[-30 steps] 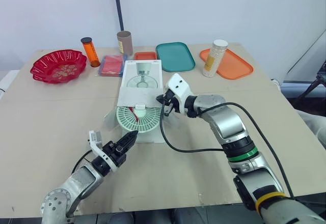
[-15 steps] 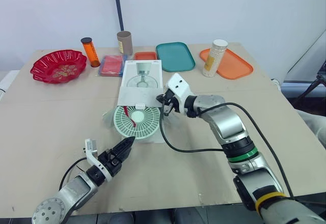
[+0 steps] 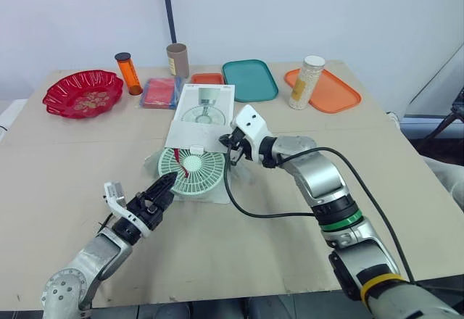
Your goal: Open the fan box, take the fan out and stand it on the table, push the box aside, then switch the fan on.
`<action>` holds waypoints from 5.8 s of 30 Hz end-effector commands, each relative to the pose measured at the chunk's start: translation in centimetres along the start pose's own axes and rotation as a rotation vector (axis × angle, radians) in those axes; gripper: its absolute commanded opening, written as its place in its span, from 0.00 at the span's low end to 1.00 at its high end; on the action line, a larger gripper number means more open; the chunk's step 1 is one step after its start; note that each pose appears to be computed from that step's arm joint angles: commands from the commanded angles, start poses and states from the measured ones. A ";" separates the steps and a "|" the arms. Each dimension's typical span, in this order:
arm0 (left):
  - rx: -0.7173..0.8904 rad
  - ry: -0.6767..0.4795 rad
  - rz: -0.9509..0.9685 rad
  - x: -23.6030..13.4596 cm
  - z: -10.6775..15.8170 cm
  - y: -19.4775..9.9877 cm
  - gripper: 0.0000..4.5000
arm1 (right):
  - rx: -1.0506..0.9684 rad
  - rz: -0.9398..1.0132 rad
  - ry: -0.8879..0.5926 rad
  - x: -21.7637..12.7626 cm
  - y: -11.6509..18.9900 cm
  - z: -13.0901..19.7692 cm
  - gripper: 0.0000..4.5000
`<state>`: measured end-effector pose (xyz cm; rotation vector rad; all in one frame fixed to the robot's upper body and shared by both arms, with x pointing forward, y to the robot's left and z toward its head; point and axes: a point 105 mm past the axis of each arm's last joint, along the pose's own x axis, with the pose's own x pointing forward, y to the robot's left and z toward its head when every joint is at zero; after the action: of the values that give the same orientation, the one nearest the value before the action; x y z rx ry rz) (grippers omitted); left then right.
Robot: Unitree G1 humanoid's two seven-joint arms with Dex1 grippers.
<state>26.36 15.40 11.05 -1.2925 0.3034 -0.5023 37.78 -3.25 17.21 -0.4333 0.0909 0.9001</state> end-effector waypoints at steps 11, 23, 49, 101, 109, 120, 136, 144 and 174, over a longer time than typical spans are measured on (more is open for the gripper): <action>-0.005 -0.013 -0.017 2.4 0.3 0.6 0.75 | 0.000 -0.015 0.005 0.0 -0.1 -0.3 0.00; -0.031 0.016 0.004 1.5 -0.5 1.1 0.38 | 0.005 -0.022 0.005 0.0 -0.1 -0.4 0.00; -0.104 -0.004 0.113 -4.7 -3.1 2.7 0.38 | 0.000 -0.006 -0.008 0.2 0.0 0.2 0.00; 1.871 0.375 -0.184 -7.3 7.6 -0.2 0.99 | -0.021 0.461 -0.277 -14.8 4.3 1.3 0.00; 2.398 0.266 -0.470 -6.0 6.5 -1.1 0.99 | 0.016 0.484 -0.244 -14.6 5.6 -1.0 0.00; 2.581 0.106 -0.622 -3.5 5.9 -1.2 0.99 | 0.003 0.452 -0.216 -14.5 5.9 -1.7 0.00; 2.669 0.066 -0.840 -1.7 3.4 -0.2 0.99 | -0.017 0.391 -0.204 -14.3 6.3 -1.3 0.00; 2.761 0.063 -0.848 -0.3 3.2 0.0 0.99 | -0.015 0.402 -0.214 -14.7 6.9 -1.0 0.00; 2.862 -0.140 -0.974 0.5 1.8 1.9 0.46 | -0.008 0.368 -0.159 -15.0 6.6 -2.5 0.00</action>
<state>28.22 16.61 9.85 1.4840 -1.0445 -0.8358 23.68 -11.59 15.81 -0.3240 0.0584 1.3010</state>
